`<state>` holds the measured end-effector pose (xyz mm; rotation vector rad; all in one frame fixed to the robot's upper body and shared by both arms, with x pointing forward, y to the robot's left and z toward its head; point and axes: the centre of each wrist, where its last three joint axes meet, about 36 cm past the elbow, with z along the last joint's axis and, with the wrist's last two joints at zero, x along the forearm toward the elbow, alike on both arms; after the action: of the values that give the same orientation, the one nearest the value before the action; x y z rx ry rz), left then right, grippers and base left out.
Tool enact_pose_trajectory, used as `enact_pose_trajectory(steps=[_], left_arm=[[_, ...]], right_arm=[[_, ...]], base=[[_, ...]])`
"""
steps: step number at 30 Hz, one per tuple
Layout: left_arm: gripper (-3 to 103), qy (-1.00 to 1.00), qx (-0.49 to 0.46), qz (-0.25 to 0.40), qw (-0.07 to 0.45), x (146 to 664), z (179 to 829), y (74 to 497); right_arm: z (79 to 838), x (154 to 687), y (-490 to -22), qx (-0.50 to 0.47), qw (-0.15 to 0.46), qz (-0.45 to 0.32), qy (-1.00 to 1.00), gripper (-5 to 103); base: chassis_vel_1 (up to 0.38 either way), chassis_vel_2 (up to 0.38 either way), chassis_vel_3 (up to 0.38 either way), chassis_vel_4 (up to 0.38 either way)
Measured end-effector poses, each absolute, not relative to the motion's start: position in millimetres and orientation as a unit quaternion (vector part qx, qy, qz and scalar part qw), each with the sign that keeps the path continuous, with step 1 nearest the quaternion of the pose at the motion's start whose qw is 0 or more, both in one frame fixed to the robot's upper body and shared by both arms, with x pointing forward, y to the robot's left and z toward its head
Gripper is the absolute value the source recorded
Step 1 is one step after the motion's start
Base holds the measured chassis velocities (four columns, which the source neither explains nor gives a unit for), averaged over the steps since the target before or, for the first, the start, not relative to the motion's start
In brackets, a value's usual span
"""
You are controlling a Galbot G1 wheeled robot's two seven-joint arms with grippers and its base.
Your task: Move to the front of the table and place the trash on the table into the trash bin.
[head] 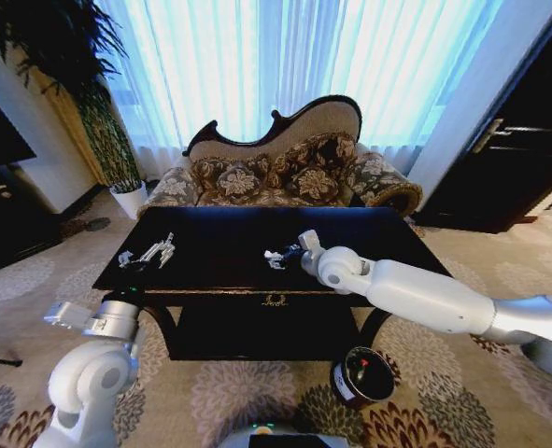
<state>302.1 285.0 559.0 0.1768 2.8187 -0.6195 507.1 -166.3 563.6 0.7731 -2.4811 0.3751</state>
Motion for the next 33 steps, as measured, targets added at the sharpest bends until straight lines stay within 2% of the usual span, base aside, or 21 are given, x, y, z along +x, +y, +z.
enact_pose_trajectory(steps=[1,4,6,9,10,12,13,16,26,33], left_arm=[[100,0.967,0.061,-0.213,0.125,302,559,285],[100,0.967,0.063,-0.211,0.128,300,561,285],[100,0.967,0.063,-0.211,0.128,299,562,284],[100,0.967,0.062,-0.210,0.130,297,563,285],[100,0.967,0.062,-0.210,0.130,297,563,285],[100,0.968,0.059,-0.204,0.133,297,562,287],[100,0.968,0.059,-0.204,0.133,297,562,287],[100,0.971,0.057,-0.195,0.130,300,555,286],[100,0.977,0.043,-0.177,0.114,311,536,285],[100,0.975,0.039,-0.178,0.125,300,542,281]], right_arm=[[564,507,-166,0.285,0.255,0.138,-0.914,58],[563,504,-171,0.288,0.257,0.132,-0.913,41],[563,504,-172,0.288,0.257,0.130,-0.913,41],[566,496,-181,0.290,0.250,0.117,-0.917,25],[566,496,-181,0.290,0.250,0.117,-0.917,25],[578,485,-192,0.296,0.229,0.096,-0.922,14],[578,485,-192,0.296,0.229,0.096,-0.922,14],[602,461,-221,0.306,0.196,0.052,-0.930,1],[598,413,-272,0.254,0.177,0.017,-0.951,0],[609,390,-275,0.257,0.152,-0.011,-0.954,0]], base=[[0.000,0.000,0.000,0.000],[0.000,0.000,0.000,0.000],[0.000,0.000,0.000,0.000],[0.000,0.000,0.000,0.000],[0.000,0.000,0.000,0.000],[0.000,0.000,0.000,0.000],[0.000,0.000,0.000,0.000],[0.000,0.000,0.000,0.000],[0.000,0.000,0.000,0.000],[0.000,0.000,0.000,0.000]])
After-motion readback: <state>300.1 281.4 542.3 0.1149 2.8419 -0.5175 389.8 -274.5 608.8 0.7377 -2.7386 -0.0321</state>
